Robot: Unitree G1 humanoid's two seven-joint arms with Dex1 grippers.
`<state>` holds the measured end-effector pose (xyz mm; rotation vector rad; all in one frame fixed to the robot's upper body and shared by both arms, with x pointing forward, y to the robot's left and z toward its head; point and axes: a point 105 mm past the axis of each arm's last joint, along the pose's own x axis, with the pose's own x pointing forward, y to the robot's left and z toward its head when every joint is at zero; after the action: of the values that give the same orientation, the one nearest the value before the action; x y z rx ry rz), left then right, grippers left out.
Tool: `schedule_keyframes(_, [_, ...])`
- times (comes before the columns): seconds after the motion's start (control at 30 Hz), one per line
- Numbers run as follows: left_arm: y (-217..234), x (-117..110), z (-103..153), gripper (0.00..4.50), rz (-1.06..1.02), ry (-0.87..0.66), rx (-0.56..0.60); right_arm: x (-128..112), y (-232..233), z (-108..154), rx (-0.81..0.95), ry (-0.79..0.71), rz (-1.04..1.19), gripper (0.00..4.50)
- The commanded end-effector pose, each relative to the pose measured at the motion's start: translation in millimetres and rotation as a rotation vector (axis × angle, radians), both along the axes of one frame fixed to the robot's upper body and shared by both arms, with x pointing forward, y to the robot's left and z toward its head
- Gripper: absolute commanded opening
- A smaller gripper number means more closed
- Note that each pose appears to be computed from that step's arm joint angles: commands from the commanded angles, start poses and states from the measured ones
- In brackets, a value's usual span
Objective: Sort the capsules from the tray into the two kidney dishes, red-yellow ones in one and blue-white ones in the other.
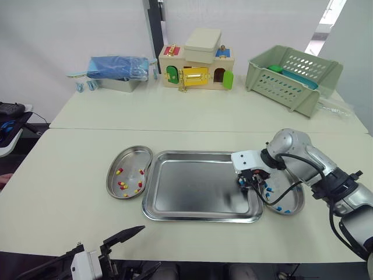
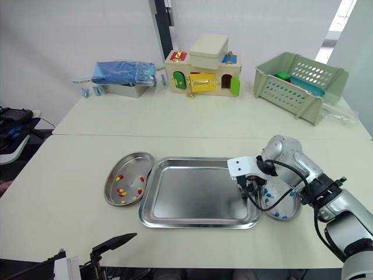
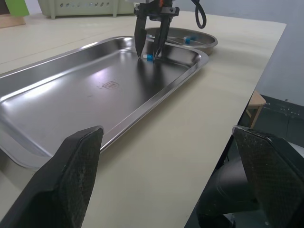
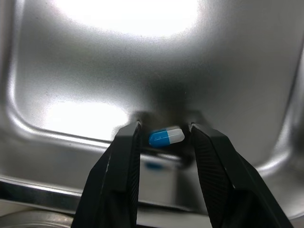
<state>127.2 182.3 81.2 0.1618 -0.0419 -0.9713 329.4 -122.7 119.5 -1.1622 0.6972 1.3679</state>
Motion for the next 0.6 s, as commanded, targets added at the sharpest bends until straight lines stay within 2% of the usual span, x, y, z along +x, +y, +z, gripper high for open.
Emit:
schedule_keyframes(0.03, [-2.0, -1.3, 5.4, 4.5, -0.006, -0.021, 0.002, -1.1, 2.0, 3.1, 0.009, -0.01, 0.016, 1.82])
schedule_keyframes(0.13, [-2.7, 0.4, 5.9, 4.5, -0.004, -0.022, 0.001, -0.7, 2.1, 2.4, 0.007, -0.01, 0.015, 1.82])
schedule_keyframes(0.23, [-2.7, 1.8, 6.7, 4.5, 0.0, -0.024, 0.0, -0.9, 2.6, 2.2, 0.01, -0.009, 0.013, 1.28])
schedule_keyframes(0.37, [-2.5, 2.5, 7.1, 4.5, 0.002, -0.024, 0.001, 0.0, 2.7, 2.4, 0.01, -0.013, 0.009, 0.3])
schedule_keyframes(0.43, [-2.6, 3.1, 7.5, 4.5, 0.004, -0.024, 0.0, 0.2, 3.0, 2.6, 0.012, -0.013, 0.008, 0.04])
schedule_keyframes(0.6, [-2.8, 4.2, 8.0, 4.5, 0.004, -0.023, 0.0, -0.6, 5.9, 5.8, 0.032, -0.015, 0.013, 0.04])
